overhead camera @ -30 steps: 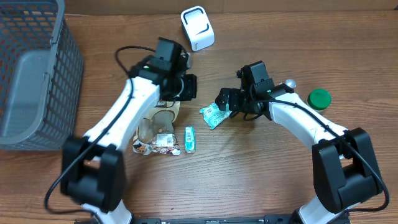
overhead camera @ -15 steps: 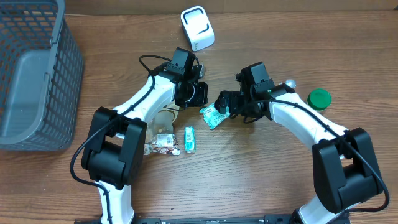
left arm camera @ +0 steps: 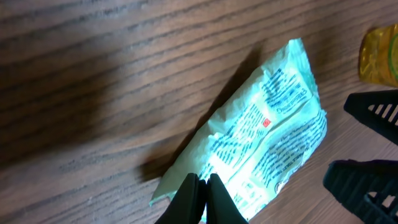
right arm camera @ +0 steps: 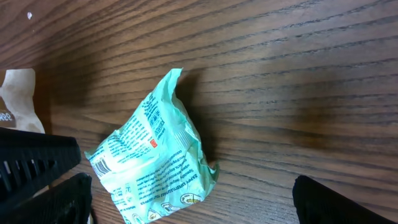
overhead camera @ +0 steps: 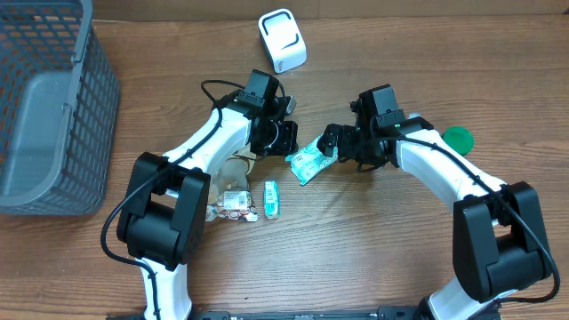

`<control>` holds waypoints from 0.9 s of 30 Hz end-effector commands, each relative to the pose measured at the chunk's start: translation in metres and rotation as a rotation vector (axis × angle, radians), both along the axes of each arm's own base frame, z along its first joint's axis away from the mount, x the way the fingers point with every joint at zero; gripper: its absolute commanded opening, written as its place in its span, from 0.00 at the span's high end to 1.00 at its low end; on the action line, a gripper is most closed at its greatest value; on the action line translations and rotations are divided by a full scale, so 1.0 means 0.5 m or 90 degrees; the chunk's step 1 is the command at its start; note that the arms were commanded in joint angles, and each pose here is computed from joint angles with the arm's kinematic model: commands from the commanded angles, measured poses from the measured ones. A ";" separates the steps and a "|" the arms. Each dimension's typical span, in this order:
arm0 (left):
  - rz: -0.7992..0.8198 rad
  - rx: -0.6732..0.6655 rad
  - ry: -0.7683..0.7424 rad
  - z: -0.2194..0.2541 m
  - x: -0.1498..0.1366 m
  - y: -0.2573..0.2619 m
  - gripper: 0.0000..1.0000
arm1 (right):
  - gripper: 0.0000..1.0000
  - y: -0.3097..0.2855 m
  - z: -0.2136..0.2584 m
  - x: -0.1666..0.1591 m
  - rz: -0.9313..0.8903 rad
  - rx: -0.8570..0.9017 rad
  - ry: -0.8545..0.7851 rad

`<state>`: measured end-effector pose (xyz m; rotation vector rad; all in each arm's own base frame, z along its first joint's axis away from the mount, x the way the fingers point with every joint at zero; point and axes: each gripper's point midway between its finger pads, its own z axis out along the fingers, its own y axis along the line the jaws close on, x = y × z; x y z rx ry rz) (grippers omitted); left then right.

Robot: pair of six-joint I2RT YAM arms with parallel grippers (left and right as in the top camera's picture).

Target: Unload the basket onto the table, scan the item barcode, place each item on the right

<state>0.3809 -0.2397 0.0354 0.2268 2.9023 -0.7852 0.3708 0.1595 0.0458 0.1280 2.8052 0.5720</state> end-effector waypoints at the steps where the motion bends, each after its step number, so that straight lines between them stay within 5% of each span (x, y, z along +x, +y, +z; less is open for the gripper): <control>1: -0.029 -0.003 0.010 -0.011 -0.019 -0.011 0.96 | 0.02 0.000 -0.003 0.000 -0.002 0.005 0.004; 27: -0.048 0.003 0.007 -0.059 -0.049 -0.010 0.96 | 0.09 0.010 -0.009 0.004 0.004 0.021 0.004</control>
